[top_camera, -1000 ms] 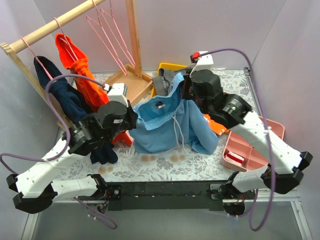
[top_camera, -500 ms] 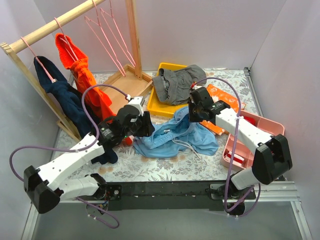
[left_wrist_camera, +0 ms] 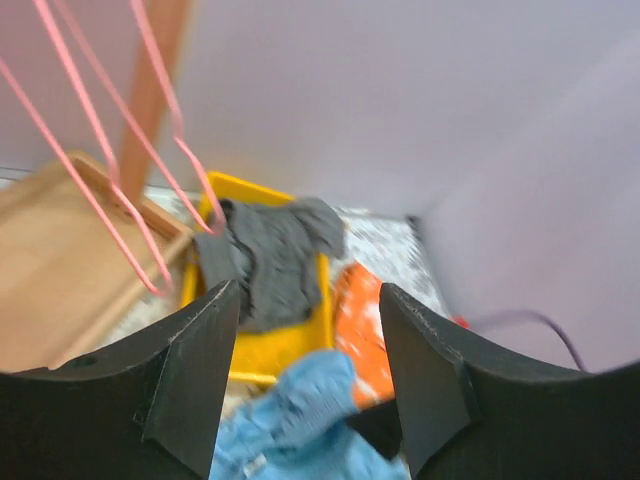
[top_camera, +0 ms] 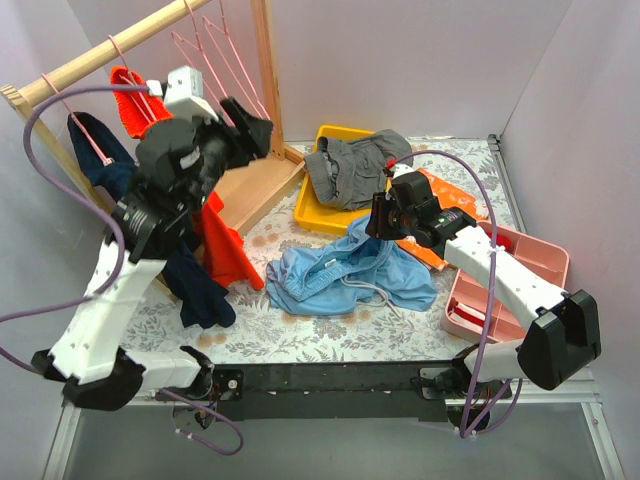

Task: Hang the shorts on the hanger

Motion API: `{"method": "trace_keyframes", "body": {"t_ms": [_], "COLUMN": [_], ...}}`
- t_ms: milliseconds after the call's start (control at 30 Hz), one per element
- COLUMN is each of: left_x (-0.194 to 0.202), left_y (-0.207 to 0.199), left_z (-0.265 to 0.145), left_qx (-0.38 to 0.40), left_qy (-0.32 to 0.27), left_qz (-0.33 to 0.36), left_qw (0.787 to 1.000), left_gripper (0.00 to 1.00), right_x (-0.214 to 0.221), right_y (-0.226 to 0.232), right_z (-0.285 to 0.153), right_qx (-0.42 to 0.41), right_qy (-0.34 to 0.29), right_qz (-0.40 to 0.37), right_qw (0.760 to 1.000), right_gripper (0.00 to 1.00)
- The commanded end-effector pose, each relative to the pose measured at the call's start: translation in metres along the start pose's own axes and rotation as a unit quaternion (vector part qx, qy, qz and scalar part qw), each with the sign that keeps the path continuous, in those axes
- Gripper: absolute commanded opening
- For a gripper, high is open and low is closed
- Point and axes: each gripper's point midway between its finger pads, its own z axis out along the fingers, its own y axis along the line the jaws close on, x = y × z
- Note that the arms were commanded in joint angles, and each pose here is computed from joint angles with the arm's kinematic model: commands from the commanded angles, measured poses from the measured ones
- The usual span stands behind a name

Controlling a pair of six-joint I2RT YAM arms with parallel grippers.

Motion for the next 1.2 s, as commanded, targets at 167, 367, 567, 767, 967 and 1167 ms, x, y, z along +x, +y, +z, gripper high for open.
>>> {"method": "trace_keyframes", "body": {"t_ms": [167,367,567,767,967,1167], "left_x": [-0.042,-0.051,-0.039,-0.037,-0.056,-0.073], "left_y": [0.109,0.136,0.139,0.137,0.129,0.113], "left_z": [0.083,0.12,0.146,0.149,0.137,0.116], "left_qx": [-0.172,-0.201,-0.185,-0.173,-0.169,-0.147], "left_qy": [-0.034,-0.042,-0.034,-0.042,-0.066,-0.074], "left_qz": [0.021,0.021,0.016,0.009,0.017,0.03], "left_qw": [0.984,0.978,0.982,0.984,0.983,0.986], "left_gripper": [0.54,0.52,0.42,0.13,0.0,0.0], "right_x": [-0.003,-0.003,-0.004,-0.005,-0.005,-0.007], "right_y": [0.009,0.011,0.012,0.012,0.018,0.019], "right_z": [0.003,0.002,0.004,0.005,0.003,0.004], "right_qx": [-0.025,-0.032,-0.034,-0.034,-0.049,-0.05], "right_qy": [-0.009,-0.01,-0.011,-0.012,-0.01,-0.011], "right_qz": [-0.003,-0.005,-0.007,-0.008,-0.007,-0.007], "right_qw": [1.0,0.999,0.999,0.999,0.999,0.999], "right_gripper": [0.43,0.42,0.42,0.41,0.41,0.41]}}
